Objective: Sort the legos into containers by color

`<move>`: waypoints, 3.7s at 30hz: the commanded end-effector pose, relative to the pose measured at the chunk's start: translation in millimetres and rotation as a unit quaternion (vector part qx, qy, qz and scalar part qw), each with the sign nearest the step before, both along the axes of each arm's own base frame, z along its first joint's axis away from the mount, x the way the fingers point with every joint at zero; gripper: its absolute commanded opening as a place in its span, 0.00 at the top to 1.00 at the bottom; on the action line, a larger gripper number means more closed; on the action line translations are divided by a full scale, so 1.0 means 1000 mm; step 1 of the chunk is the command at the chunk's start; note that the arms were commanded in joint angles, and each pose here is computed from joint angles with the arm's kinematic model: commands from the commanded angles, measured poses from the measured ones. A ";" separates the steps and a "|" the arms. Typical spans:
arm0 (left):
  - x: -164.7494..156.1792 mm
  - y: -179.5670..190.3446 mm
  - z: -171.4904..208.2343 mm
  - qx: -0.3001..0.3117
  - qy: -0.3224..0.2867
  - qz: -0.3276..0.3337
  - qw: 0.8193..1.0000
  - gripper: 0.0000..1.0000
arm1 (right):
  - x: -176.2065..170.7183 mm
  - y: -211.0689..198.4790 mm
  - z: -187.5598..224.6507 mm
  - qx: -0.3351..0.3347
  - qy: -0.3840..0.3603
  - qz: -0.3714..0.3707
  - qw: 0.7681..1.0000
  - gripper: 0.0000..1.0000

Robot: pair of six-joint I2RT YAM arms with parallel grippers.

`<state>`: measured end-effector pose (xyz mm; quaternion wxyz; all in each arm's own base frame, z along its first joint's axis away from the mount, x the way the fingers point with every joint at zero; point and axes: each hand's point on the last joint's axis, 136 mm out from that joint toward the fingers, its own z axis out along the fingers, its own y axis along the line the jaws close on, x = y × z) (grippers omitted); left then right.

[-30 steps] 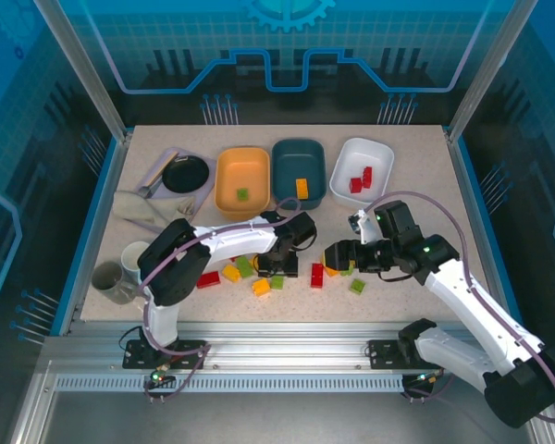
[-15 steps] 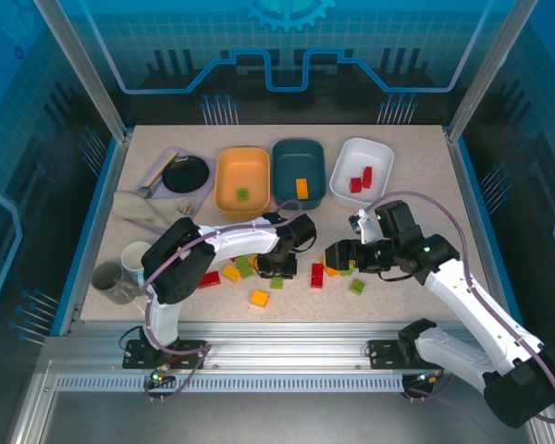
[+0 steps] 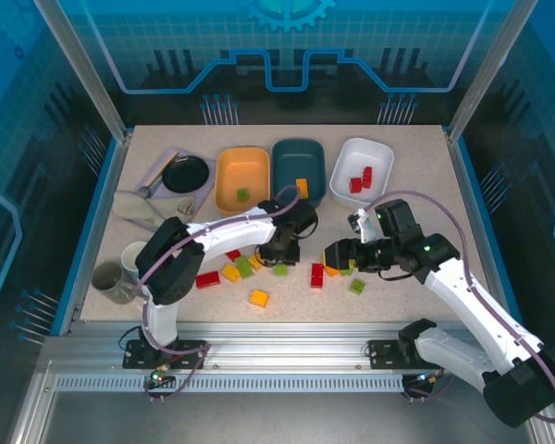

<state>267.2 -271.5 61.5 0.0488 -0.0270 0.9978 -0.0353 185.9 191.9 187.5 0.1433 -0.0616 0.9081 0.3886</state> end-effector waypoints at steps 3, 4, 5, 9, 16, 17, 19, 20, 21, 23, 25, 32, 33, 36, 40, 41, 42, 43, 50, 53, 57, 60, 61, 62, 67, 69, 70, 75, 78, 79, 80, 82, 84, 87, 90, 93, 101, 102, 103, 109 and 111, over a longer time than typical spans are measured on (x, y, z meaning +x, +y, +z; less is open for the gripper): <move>0.044 0.037 0.066 -0.023 -0.061 0.034 0.997 0.67 | 0.023 0.018 0.037 0.046 -0.042 0.018 0.998 0.23; 0.052 0.044 0.072 -0.026 -0.066 0.042 0.997 0.67 | 0.029 0.022 0.040 0.052 -0.045 0.020 0.997 0.23; 0.060 0.052 0.077 -0.028 -0.071 0.050 0.996 0.67 | 0.034 0.027 0.043 0.056 -0.049 0.021 0.997 0.22; 0.095 0.085 0.083 -0.029 -0.081 0.081 0.993 0.67 | 0.062 0.051 0.055 0.057 -0.068 0.028 0.996 0.20; 0.149 0.138 0.068 0.005 -0.074 0.143 0.987 0.67 | 0.113 0.093 0.065 0.061 -0.072 0.025 0.995 0.18; 0.155 0.144 0.064 0.012 -0.071 0.153 0.986 0.67 | 0.118 0.096 0.066 0.061 -0.072 0.025 0.995 0.18; 0.167 0.154 0.054 0.025 -0.060 0.172 0.983 0.67 | 0.127 0.101 0.062 0.057 -0.065 0.022 0.996 0.18; 0.171 0.157 0.049 0.029 -0.055 0.180 0.982 0.66 | 0.131 0.103 0.060 0.056 -0.060 0.021 0.996 0.18; 0.175 0.161 0.044 0.037 -0.049 0.187 0.980 0.67 | 0.134 0.106 0.058 0.057 -0.055 0.021 0.997 0.18; 0.181 0.166 0.035 0.052 -0.039 0.197 0.978 0.67 | 0.140 0.112 0.053 0.065 -0.048 0.024 0.996 0.18; 0.186 0.169 0.026 0.068 -0.031 0.204 0.976 0.67 | 0.148 0.118 0.048 0.078 -0.042 0.023 0.996 0.17; 0.192 0.170 0.004 0.086 -0.010 0.217 0.972 0.67 | 0.169 0.126 0.040 0.095 -0.025 0.012 0.995 0.17; 0.191 0.170 0.000 0.086 -0.006 0.219 0.972 0.67 | 0.170 0.126 0.038 0.093 -0.023 0.011 0.995 0.17; 0.190 0.170 -0.005 0.087 0.000 0.222 0.971 0.66 | 0.172 0.122 0.032 0.091 -0.014 0.007 0.996 0.17; 0.190 0.166 -0.007 0.079 0.004 0.223 0.971 0.55 | 0.170 0.116 0.025 0.086 -0.006 0.003 0.996 0.17; 0.190 0.165 -0.006 0.077 0.003 0.223 0.972 0.52 | 0.170 0.114 0.025 0.084 -0.006 0.001 0.996 0.17; 0.191 0.163 -0.004 0.074 0.000 0.221 0.973 0.48 | 0.169 0.112 0.024 0.080 -0.007 0.000 0.997 0.17; 0.192 0.162 -0.003 0.072 -0.002 0.219 0.973 0.47 | 0.168 0.109 0.023 0.076 -0.006 -0.002 0.997 0.17; 0.203 0.142 0.041 0.034 -0.052 0.203 0.977 0.38 | 0.146 0.075 0.006 -0.010 0.006 -0.029 1.000 0.20; 0.204 0.127 0.072 0.004 -0.082 0.198 0.977 0.33 | 0.126 0.046 -0.015 -0.094 0.021 -0.035 0.995 0.23; 0.191 0.106 0.112 -0.063 -0.115 0.198 0.971 0.27 | 0.098 0.008 -0.044 -0.206 0.037 -0.017 0.978 0.27; 0.170 0.087 0.133 -0.133 -0.132 0.191 0.964 0.24 | 0.081 -0.007 -0.065 -0.255 0.063 0.005 0.965 0.28; 0.161 0.081 0.139 -0.157 -0.137 0.186 0.960 0.24 | 0.078 -0.010 -0.071 -0.267 0.067 0.012 0.961 0.29; 0.152 0.077 0.142 -0.175 -0.140 0.183 0.957 0.23 | 0.076 -0.012 -0.074 -0.274 0.070 0.017 0.959 0.29; 0.084 0.067 0.138 -0.217 -0.123 0.173 0.953 0.21 | 0.071 -0.012 -0.088 -0.300 0.075 0.041 0.950 0.29; 0.059 0.069 0.129 -0.216 -0.110 0.172 0.955 0.21 | 0.070 -0.011 -0.098 -0.309 0.084 0.052 0.946 0.31; 0.046 0.069 0.122 -0.215 -0.101 0.173 0.956 0.21 | 0.069 -0.009 -0.104 -0.315 0.088 0.059 0.943 0.32; 0.005 0.068 0.105 -0.217 -0.083 0.170 0.958 0.22 | 0.074 -0.001 -0.122 -0.330 0.097 0.077 0.936 0.37; -0.005 0.065 0.103 -0.217 -0.084 0.161 0.959 0.21 | 0.080 0.003 -0.129 -0.342 0.096 0.081 0.931 0.38; -0.008 0.063 0.103 -0.218 -0.085 0.158 0.959 0.21 | 0.082 0.003 -0.131 -0.346 0.097 0.081 0.930 0.38; -0.009 0.062 0.103 -0.219 -0.086 0.155 0.960 0.21 | 0.084 0.003 -0.134 -0.350 0.098 0.080 0.928 0.38; -0.011 0.060 0.103 -0.222 -0.087 0.153 0.959 0.21 | 0.087 0.001 -0.141 -0.363 0.102 0.079 0.923 0.38; -0.012 0.057 0.105 -0.224 -0.088 0.152 0.959 0.21 | 0.091 -0.001 -0.146 -0.372 0.101 0.077 0.920 0.39; -0.012 0.055 0.107 -0.226 -0.091 0.150 0.958 0.21 | 0.092 0.001 -0.151 -0.375 0.105 0.083 0.917 0.42; -0.012 0.055 0.107 -0.227 -0.092 0.148 0.958 0.21 | 0.087 0.003 -0.157 -0.379 0.110 0.094 0.914 0.42; -0.011 0.054 0.107 -0.226 -0.091 0.147 0.959 0.21 | 0.081 0.001 -0.162 -0.382 0.115 0.096 0.912 0.42; -0.011 0.052 0.106 -0.228 -0.091 0.145 0.958 0.21 | 0.074 -0.011 -0.170 -0.405 0.124 0.089 0.902 0.48; -0.011 0.052 0.106 -0.229 -0.091 0.146 0.958 0.21 | 0.073 -0.013 -0.171 -0.408 0.123 0.089 0.900 0.48; -0.011 0.052 0.106 -0.229 -0.090 0.145 0.958 0.21 | 0.073 -0.014 -0.171 -0.410 0.122 0.089 0.900 0.50; -0.011 0.051 0.105 -0.230 -0.090 0.144 0.958 0.22 | 0.072 -0.016 -0.174 -0.413 0.117 0.092 0.898 0.58; -0.011 0.050 0.105 -0.229 -0.091 0.144 0.958 0.21 | 0.074 -0.015 -0.171 -0.411 0.111 0.089 0.900 0.64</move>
